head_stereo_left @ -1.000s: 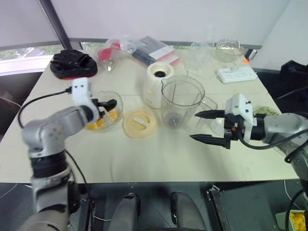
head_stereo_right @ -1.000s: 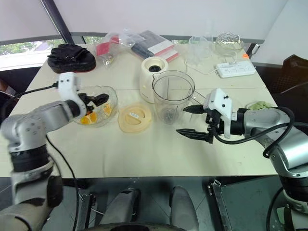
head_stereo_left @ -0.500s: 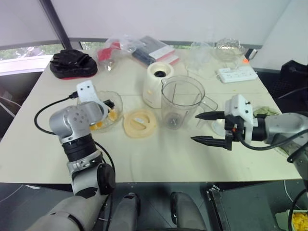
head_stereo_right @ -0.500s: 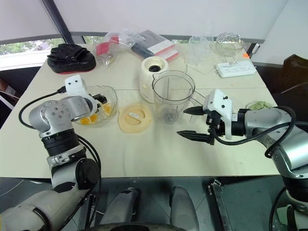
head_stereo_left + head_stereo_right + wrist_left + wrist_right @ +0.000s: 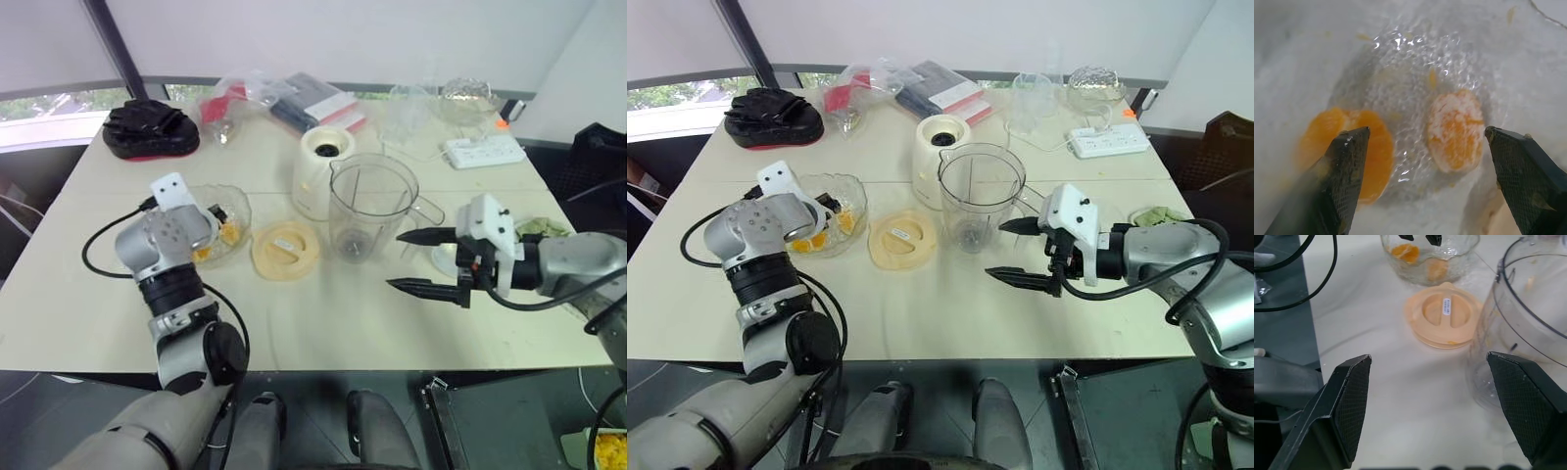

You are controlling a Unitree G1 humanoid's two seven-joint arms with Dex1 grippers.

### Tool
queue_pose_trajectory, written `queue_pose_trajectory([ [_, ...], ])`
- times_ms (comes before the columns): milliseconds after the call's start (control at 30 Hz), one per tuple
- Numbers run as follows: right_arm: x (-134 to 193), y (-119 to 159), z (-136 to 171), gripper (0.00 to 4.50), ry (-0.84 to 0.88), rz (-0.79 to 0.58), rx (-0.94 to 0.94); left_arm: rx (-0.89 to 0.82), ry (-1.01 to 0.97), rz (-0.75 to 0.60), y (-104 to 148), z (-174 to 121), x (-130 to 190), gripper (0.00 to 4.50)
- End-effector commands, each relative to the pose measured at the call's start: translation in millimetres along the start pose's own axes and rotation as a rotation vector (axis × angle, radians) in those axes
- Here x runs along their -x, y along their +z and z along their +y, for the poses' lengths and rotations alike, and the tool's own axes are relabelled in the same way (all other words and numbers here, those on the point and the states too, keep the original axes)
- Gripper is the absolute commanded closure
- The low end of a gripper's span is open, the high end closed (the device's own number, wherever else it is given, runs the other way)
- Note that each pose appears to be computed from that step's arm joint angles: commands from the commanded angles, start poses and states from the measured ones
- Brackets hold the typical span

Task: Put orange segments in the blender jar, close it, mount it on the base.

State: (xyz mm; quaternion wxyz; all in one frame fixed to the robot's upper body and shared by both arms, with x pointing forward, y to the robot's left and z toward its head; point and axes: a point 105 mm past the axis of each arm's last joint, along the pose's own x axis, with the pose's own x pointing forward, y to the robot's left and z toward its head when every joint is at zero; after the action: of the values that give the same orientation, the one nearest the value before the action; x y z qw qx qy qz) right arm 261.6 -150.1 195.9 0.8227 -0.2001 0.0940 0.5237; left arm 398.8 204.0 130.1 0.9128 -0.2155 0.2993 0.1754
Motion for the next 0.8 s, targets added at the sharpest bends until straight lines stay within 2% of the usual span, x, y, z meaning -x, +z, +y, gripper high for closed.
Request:
queue_pose_trajectory([
  [33,5,11,0,0.58,-0.03,-0.025,0.047,-0.012,-0.024,-0.035,13,-8,-7,0.6],
  [333,5,10,1,0.58,-0.058,-0.029,0.047,-0.064,-0.02,0.042,-2,-11,-34,0.6],
  [800,1,8,2,0.58,-0.077,-0.043,0.041,-0.119,-0.03,0.102,-16,-12,-47,0.6],
])
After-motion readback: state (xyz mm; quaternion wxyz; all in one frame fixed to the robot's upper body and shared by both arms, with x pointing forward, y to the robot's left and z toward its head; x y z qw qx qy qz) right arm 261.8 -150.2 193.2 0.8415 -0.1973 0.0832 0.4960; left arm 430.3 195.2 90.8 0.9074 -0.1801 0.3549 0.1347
